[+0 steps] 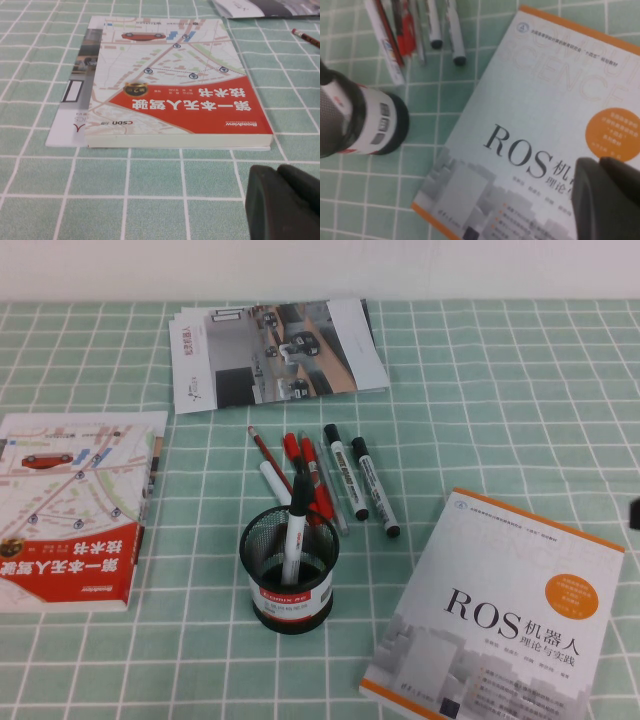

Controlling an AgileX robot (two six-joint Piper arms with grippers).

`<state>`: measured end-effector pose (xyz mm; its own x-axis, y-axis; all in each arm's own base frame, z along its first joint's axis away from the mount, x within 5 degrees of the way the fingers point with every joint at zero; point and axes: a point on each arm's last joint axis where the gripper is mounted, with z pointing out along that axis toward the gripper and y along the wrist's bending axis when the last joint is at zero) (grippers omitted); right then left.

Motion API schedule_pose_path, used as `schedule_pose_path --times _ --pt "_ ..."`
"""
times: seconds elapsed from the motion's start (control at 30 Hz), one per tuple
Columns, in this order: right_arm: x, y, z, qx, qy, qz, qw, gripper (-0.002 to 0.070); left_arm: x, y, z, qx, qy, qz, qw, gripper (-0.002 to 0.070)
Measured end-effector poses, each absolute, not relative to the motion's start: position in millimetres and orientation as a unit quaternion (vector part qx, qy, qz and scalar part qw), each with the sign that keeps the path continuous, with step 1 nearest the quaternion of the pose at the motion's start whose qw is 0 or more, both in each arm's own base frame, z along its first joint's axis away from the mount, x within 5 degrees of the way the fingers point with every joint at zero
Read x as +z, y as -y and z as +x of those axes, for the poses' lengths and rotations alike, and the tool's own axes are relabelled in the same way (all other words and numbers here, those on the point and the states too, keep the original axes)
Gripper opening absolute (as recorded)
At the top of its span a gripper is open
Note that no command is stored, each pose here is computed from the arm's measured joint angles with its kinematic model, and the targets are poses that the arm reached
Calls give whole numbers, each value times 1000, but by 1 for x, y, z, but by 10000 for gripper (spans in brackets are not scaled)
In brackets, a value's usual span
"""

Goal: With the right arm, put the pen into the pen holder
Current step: Pick up the pen on the table

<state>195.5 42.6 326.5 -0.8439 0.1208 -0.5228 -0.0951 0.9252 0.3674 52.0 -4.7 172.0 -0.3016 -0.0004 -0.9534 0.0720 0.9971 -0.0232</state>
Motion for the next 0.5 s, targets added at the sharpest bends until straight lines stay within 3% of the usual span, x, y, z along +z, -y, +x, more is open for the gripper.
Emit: schedule_pose_path --times 0.17,0.5 --pt "321 -58 242 175 -957 -27 229 -20 172 5 52 -31 -806 22 590 -4" --pt "299 -143 324 141 -971 -117 155 -20 172 5 52 -31 -806 22 590 -4"
